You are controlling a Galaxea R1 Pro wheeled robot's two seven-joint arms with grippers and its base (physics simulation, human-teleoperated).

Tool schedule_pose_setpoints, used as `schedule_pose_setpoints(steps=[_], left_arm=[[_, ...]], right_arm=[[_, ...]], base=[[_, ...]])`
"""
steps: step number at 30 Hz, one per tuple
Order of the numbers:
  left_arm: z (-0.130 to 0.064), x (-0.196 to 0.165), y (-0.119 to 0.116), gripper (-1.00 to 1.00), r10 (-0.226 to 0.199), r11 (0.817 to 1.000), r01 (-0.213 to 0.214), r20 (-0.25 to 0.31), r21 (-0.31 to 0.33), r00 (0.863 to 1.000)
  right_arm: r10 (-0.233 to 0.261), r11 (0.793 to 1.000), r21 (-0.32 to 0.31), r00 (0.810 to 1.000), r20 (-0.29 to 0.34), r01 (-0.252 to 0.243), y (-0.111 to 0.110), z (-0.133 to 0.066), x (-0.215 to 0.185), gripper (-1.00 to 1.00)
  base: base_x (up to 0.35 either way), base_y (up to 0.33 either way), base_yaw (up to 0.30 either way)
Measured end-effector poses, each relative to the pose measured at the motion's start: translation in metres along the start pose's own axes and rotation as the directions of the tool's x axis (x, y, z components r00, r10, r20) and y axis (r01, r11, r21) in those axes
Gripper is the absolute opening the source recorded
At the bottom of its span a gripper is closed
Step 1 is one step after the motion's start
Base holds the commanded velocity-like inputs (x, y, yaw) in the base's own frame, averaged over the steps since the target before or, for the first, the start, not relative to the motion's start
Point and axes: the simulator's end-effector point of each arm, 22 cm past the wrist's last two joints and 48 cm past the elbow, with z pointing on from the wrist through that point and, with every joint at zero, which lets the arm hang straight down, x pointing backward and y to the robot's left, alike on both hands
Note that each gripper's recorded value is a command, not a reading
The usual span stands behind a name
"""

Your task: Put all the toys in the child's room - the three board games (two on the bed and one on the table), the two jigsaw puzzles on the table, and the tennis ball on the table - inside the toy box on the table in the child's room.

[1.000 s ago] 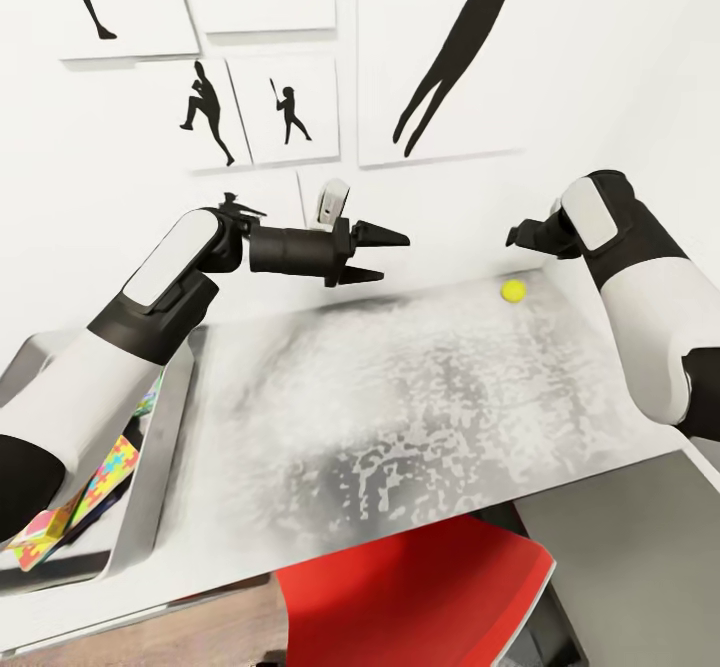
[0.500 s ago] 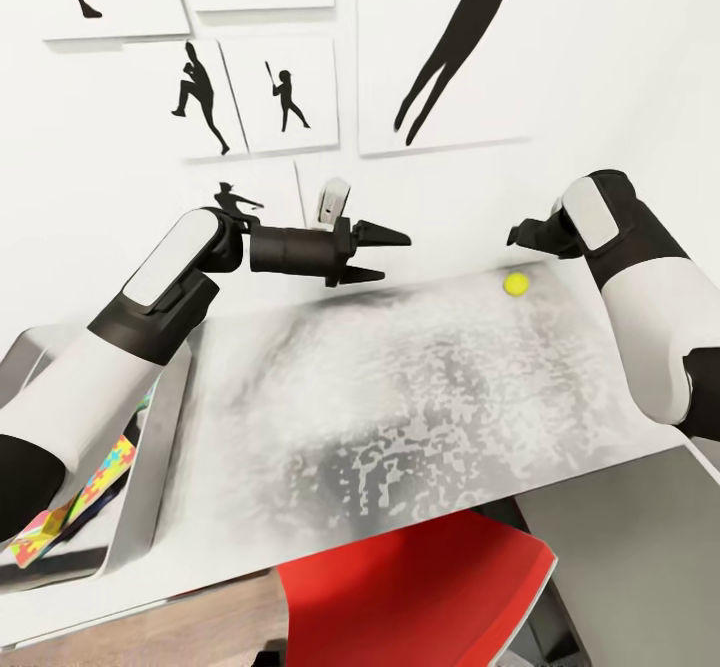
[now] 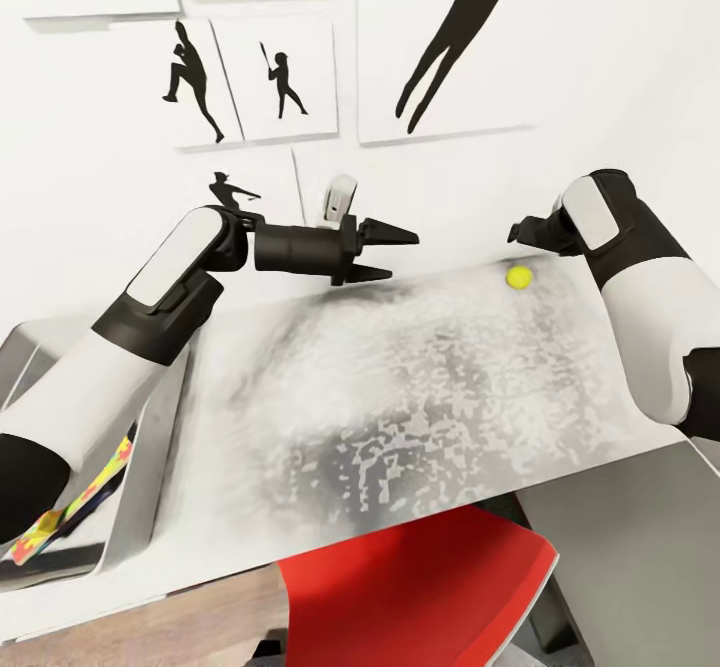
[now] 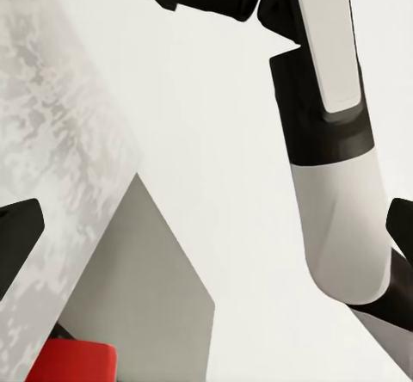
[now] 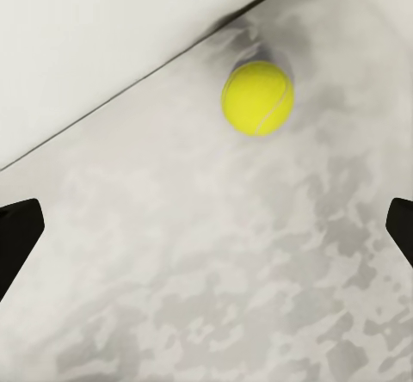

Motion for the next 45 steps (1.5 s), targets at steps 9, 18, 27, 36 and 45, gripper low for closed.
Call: schedule_pose_setpoints(steps=[9,18,27,36,45], left_arm=[[0.005,0.002,0.007,1.0,-0.013,1.0,0.013,-0.007,0.007,1.0],[0.009,0.004,0.015,1.0,-0.026,1.0,0.026,-0.012,0.01,1.0],[0.012,0.006,0.024,1.0,-0.039,0.999,0.039,-0.016,0.01,0.999],[0.014,0.008,0.034,1.0,-0.053,0.999,0.054,-0.021,0.009,0.998],[0.017,0.011,0.044,1.0,-0.067,0.998,0.068,-0.028,0.007,0.997]], right_arm=[[-0.001,1.0,0.001,1.0,-0.003,0.001,0.001,0.007,0.001,1.0],[0.002,1.0,0.006,1.0,0.001,-0.002,-0.002,0.011,-0.004,1.0],[0.003,1.0,0.009,1.0,0.002,-0.003,-0.002,0.016,-0.007,1.0],[0.001,1.0,0.012,1.0,-0.008,0.0,-0.003,0.024,-0.004,1.0],[-0.003,1.0,0.018,1.0,-0.022,0.004,-0.004,0.034,0.003,1.0]], base=[[0.0,0.0,0.0],[0.0,0.0,0.0],[0.0,0.0,0.0],[0.0,0.0,0.0],[0.0,0.0,0.0]])
